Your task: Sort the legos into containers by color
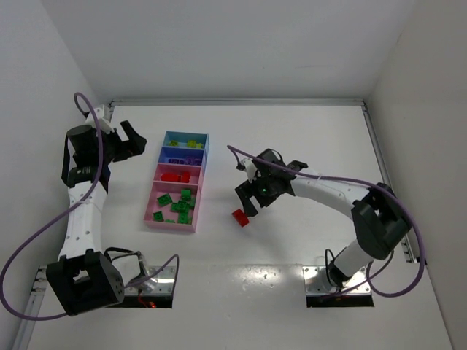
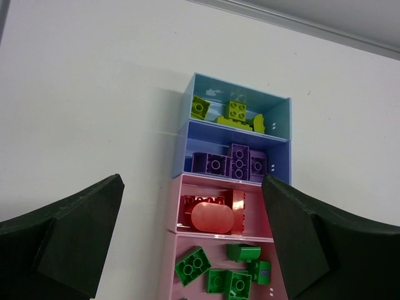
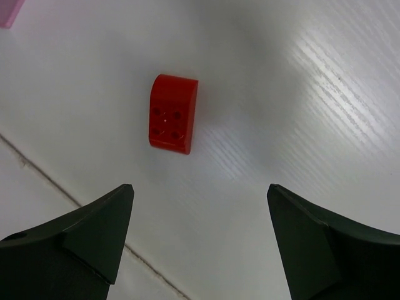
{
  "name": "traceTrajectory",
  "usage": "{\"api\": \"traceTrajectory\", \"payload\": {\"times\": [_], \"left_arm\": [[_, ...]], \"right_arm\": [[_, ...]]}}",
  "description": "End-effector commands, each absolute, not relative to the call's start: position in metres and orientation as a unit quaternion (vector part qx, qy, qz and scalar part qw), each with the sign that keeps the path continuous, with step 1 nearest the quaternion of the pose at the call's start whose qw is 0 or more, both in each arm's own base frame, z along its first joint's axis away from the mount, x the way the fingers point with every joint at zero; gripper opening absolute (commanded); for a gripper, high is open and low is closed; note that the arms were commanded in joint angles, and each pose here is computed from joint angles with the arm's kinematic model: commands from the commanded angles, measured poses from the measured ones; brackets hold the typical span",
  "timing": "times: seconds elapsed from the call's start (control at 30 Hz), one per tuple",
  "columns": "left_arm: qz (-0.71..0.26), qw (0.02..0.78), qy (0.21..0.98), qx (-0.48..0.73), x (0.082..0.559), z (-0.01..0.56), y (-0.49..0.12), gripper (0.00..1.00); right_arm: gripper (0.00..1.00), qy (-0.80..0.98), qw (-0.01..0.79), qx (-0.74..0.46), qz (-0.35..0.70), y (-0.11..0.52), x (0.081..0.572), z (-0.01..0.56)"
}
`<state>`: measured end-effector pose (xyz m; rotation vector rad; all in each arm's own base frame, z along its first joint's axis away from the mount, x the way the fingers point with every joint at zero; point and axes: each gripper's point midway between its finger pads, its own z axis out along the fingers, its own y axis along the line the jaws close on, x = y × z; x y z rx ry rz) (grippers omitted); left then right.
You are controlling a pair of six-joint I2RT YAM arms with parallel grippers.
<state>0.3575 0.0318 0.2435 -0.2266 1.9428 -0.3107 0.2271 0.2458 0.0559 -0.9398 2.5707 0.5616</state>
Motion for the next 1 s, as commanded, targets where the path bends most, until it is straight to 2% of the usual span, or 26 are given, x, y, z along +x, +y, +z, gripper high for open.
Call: {"api": "traceTrajectory", "payload": {"times": [0.0,0.3,0.67,0.97], "left_arm": [[-0.122,0.568,0.808,-0.101,0.362,0.255,0.035,1.00],[-0.111,0.565,0.811,-0.104,0.366,0.253,0.040,1.00],[-0.105,0.547,0.823,-0.113,0.371,0.236,0.047,1.00],[-0.104,0.540,0.827,-0.119,0.373,0.227,0.051,1.00]], "right_arm": [[0.87,0.908,0.210,-0.318,0.174,0.263,0.250,0.062],[0.85,0.905,0.181,-0.343,0.176,0.289,0.241,0.048],[0.74,0.909,0.126,-0.362,0.166,0.291,0.218,0.014],[0.72,0.912,0.119,-0.367,0.137,0.291,0.219,-0.002]]}}
